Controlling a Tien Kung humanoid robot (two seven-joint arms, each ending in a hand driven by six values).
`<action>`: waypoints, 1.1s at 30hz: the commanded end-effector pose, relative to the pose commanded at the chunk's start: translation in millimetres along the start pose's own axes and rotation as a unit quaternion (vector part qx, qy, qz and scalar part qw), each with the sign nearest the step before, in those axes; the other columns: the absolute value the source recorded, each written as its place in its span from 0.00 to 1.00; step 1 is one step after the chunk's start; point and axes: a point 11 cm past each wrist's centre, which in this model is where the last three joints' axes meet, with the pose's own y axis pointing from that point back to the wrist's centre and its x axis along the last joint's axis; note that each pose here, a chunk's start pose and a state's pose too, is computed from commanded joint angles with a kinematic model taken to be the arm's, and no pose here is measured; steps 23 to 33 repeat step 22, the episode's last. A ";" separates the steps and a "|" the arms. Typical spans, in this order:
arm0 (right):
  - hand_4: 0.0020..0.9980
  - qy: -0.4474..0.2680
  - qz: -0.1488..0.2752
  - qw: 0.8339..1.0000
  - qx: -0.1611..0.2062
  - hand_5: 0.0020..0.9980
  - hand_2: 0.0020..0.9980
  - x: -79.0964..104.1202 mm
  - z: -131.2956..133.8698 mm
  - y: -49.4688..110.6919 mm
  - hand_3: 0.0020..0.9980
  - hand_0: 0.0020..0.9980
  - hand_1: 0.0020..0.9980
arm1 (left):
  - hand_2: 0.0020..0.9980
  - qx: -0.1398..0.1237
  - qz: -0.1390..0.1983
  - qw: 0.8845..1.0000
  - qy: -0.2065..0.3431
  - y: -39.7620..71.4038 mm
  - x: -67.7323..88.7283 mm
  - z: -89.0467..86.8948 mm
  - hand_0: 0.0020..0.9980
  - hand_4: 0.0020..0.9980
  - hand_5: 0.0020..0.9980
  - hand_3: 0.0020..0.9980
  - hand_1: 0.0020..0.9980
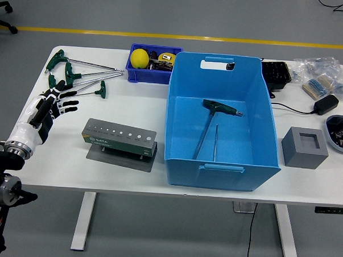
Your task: Lift tool from toolbox,place it in box,lift tool from toolbox,place it in box
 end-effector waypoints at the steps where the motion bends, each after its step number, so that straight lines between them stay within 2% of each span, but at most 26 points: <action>1: 0.83 0.000 0.000 1.000 0.000 0.73 0.75 0.0 -0.1 0.0 0.59 0.73 0.70 | 0.72 0.000 0.000 1.000 0.000 0.0 0.0 0.1 0.61 0.89 0.77 0.74 0.63; 33: 0.83 0.005 -0.002 1.000 -0.004 0.73 0.75 -2.0 4.5 0.0 0.59 0.73 0.70 | 0.70 0.006 -0.005 1.000 -0.005 0.2 -1.5 -3.7 0.61 0.89 0.77 0.74 0.62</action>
